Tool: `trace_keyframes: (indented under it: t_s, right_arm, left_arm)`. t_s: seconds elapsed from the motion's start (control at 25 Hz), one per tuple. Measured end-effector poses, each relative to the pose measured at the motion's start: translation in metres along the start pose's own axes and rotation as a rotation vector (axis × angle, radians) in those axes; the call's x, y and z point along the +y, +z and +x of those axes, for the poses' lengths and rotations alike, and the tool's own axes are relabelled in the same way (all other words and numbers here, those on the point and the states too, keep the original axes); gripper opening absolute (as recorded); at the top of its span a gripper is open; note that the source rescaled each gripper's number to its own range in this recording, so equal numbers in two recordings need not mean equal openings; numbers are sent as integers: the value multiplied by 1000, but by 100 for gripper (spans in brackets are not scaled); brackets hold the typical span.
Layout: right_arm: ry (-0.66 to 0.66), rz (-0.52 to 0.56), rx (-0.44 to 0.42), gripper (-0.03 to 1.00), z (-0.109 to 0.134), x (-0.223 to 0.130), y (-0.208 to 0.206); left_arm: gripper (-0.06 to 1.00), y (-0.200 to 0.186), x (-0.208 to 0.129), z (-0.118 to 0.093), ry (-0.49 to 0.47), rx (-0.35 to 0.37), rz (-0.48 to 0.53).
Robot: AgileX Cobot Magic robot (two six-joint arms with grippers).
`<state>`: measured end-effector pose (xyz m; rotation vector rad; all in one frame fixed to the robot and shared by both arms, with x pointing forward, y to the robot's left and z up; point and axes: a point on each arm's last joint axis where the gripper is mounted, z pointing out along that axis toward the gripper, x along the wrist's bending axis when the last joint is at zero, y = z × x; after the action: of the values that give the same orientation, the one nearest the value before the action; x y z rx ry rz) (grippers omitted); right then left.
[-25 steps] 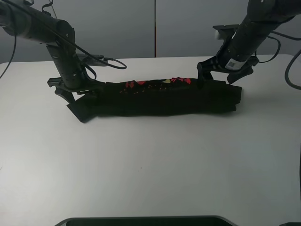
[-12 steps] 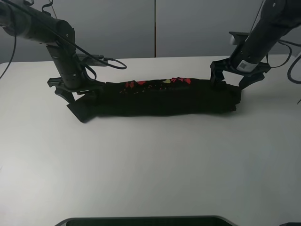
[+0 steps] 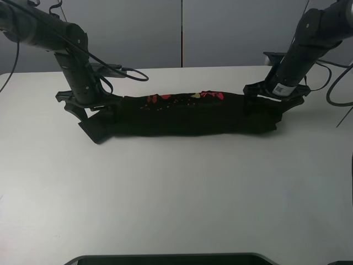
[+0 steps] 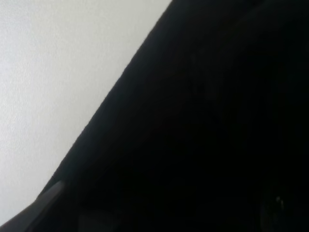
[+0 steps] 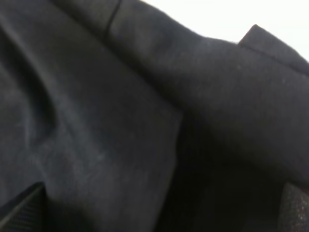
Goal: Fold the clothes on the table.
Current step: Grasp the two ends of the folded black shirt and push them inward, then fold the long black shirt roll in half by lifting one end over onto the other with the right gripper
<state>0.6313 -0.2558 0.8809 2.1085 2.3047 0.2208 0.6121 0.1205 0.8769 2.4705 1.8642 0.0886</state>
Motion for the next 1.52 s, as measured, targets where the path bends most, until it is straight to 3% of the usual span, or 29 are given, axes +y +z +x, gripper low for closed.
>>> trace_keyframes:
  t_s: [0.24,0.84,0.92,0.96,1.04,1.12,1.16,1.52]
  right_arm:
    - [-9,-10,-60,100,-5,1,0]
    - [6,16,-57,100,-6,0,12]
    - [5,13,-53,91,-6,1,11]
    - [7,13,-45,82,-4,1,11]
    - [19,14,-28,57,-3,1,11]
    - [27,15,-5,22,-1,1,11]
    - [28,14,2,12,0,1,11]
    - [26,40,42,14,4,-1,10]
  left_arm:
    - [99,0,0,0,0,-3,-1]
    - [99,0,1,-1,19,-6,-7]
    - [99,0,1,-1,19,-6,-7]
    - [99,0,1,-1,19,-6,-9]
    - [99,1,1,-1,19,-6,-6]
    - [99,2,1,-1,21,-6,-4]
    - [99,2,1,-1,21,-6,-4]
    - [99,2,1,-1,21,-6,-4]
